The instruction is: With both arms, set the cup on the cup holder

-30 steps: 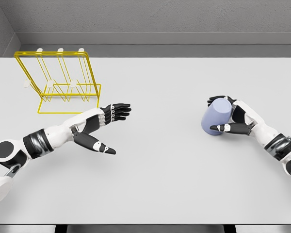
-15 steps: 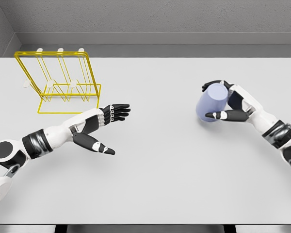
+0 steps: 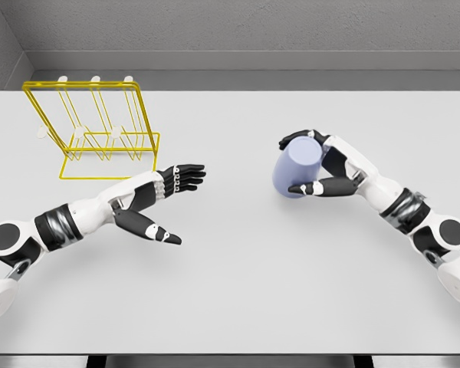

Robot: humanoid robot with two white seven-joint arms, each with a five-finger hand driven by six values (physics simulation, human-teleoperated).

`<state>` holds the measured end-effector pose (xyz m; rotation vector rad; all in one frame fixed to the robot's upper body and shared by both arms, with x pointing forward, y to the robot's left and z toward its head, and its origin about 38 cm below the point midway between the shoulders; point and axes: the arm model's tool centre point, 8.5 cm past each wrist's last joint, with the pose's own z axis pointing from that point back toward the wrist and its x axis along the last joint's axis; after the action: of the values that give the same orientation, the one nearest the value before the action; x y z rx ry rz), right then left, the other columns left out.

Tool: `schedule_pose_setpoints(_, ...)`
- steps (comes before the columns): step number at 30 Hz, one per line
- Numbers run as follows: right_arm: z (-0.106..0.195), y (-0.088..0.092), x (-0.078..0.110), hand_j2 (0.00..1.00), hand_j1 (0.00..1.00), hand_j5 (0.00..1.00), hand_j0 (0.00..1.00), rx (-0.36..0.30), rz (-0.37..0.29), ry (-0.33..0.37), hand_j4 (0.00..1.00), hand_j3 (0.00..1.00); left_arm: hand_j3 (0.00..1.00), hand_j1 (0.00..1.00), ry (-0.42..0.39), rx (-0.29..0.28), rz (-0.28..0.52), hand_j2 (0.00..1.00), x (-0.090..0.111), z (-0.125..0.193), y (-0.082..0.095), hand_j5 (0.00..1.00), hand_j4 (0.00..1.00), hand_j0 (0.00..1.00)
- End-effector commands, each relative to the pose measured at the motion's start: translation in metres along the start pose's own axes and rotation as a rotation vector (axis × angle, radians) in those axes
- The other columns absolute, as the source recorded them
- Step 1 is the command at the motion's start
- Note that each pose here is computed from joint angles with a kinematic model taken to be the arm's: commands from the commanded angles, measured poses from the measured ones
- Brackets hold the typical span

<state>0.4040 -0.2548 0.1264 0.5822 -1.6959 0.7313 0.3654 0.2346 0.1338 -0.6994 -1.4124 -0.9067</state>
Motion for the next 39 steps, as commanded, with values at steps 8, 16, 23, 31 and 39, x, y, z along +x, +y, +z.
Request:
schedule_pose_setpoints(8, -0.032, 0.048, -0.016, 0.65, 0.65, 0.65, 0.65, 0.082, -0.05, -0.024, 0.65, 0.65, 1.0, 1.0, 0.0, 0.001, 0.006, 1.0, 0.0, 0.001, 0.0, 1.0, 1.0, 1.0)
schedule_pose_setpoints(16, -0.053, 0.072, -0.029, 0.65, 0.65, 0.65, 0.65, 0.098, -0.103, -0.011, 0.65, 0.65, 1.0, 1.0, -0.003, 0.009, 0.014, 1.0, 0.0, 0.004, 0.002, 1.0, 1.0, 1.0)
schedule_pose_setpoints(23, -0.056, 0.077, -0.046, 0.65, 0.65, 0.65, 0.65, 0.09, -0.102, 0.023, 0.65, 0.65, 1.0, 1.0, 0.008, 0.015, 0.024, 1.0, -0.002, 0.005, 0.002, 1.0, 1.0, 1.0)
schedule_pose_setpoints(31, -0.055, 0.081, -0.052, 0.65, 0.65, 0.65, 0.65, 0.098, -0.104, 0.042, 0.65, 0.65, 1.0, 1.0, 0.055, 0.072, 0.046, 1.0, -0.021, 0.013, 0.02, 1.0, 1.0, 1.0)
schedule_pose_setpoints(39, -0.058, 0.084, -0.058, 0.82, 0.82, 0.82, 0.82, 0.103, -0.102, 0.067, 0.82, 0.82, 1.0, 1.0, 0.033, 0.078, 0.046, 1.0, -0.023, 0.003, 0.019, 1.0, 1.0, 1.0)
